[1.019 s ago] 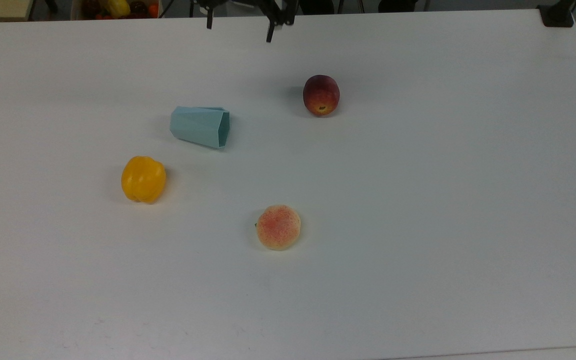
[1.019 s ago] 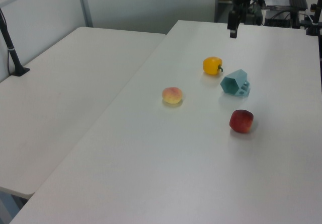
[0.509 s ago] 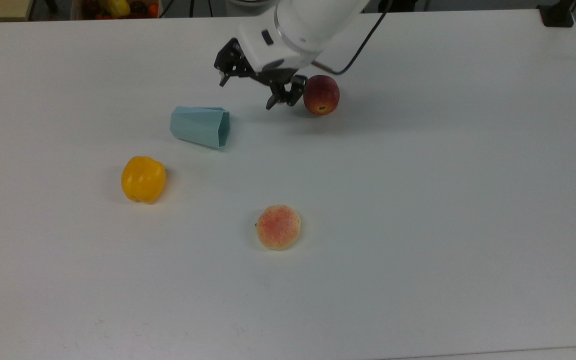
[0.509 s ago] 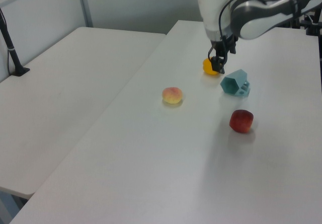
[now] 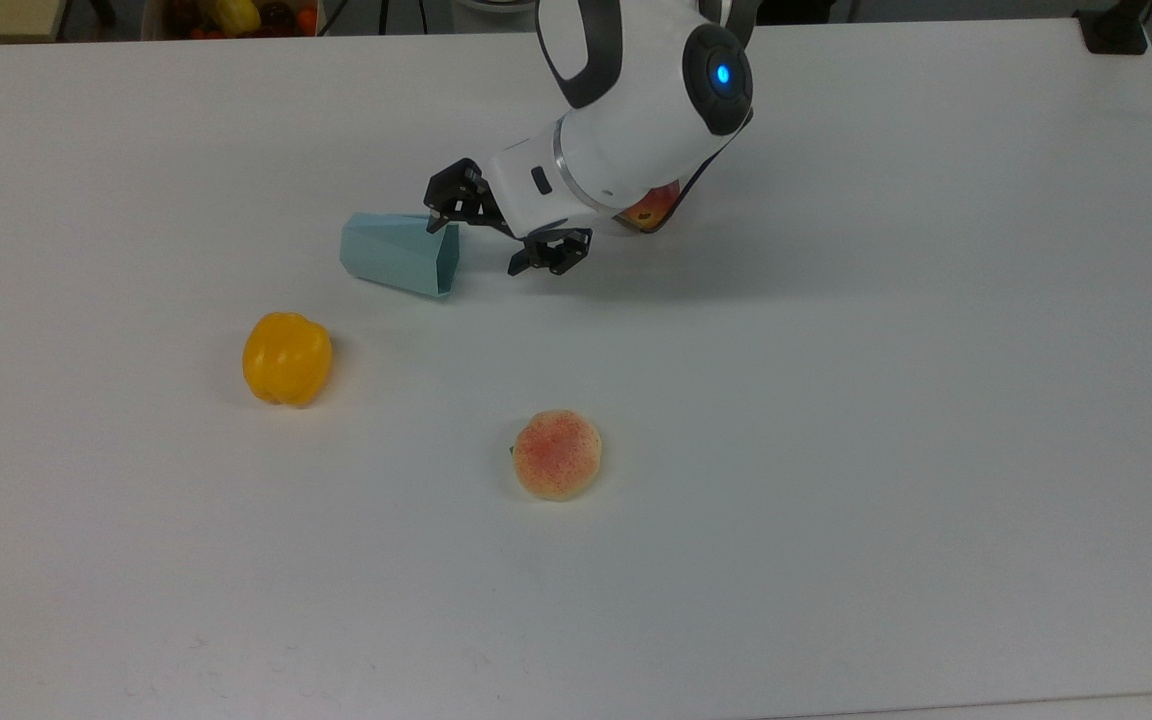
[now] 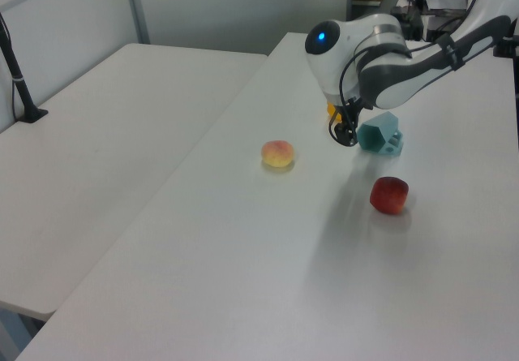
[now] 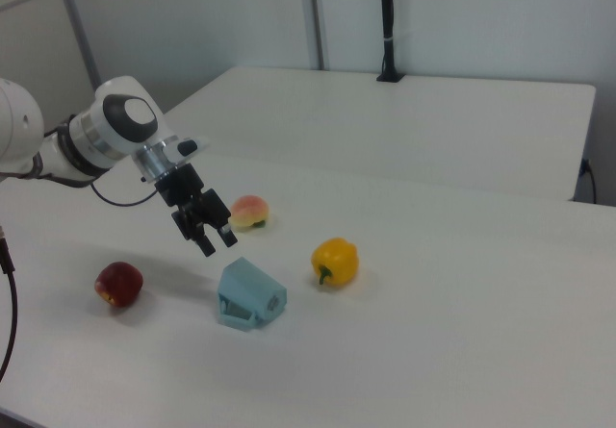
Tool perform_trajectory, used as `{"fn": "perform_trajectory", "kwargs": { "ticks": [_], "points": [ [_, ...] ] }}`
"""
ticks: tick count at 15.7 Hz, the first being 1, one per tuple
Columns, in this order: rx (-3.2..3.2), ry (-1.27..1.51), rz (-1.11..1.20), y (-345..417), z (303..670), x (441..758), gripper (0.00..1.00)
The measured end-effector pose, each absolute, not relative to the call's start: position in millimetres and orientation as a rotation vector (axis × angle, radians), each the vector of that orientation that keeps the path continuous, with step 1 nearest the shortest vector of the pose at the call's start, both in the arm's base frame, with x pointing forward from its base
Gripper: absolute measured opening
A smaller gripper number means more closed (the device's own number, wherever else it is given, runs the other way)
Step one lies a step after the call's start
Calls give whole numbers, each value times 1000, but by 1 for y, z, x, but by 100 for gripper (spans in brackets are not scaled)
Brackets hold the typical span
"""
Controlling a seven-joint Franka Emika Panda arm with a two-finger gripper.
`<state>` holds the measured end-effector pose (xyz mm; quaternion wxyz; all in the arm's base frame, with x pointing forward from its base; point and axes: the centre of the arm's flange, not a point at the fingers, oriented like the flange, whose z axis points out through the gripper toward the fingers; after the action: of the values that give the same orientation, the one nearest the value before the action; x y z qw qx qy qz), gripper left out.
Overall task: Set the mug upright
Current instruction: 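Move the gripper down toward the tipped light-blue mug, then close the gripper on the mug's body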
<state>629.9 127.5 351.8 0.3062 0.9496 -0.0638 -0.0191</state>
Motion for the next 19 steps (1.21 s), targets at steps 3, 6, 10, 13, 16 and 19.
{"fn": "perform_trajectory", "kwargs": {
  "ticks": [3,6,10,13,16,19],
  "points": [
    [2467,-143,-85,120,331,621,100],
    [2421,-129,-102,106,319,616,100],
    [2358,-127,-126,74,307,613,100],
    [2321,-107,-147,62,296,608,99],
    [2305,-100,-159,56,291,604,86],
    [2295,-107,-142,48,298,607,55]
  ]
}}
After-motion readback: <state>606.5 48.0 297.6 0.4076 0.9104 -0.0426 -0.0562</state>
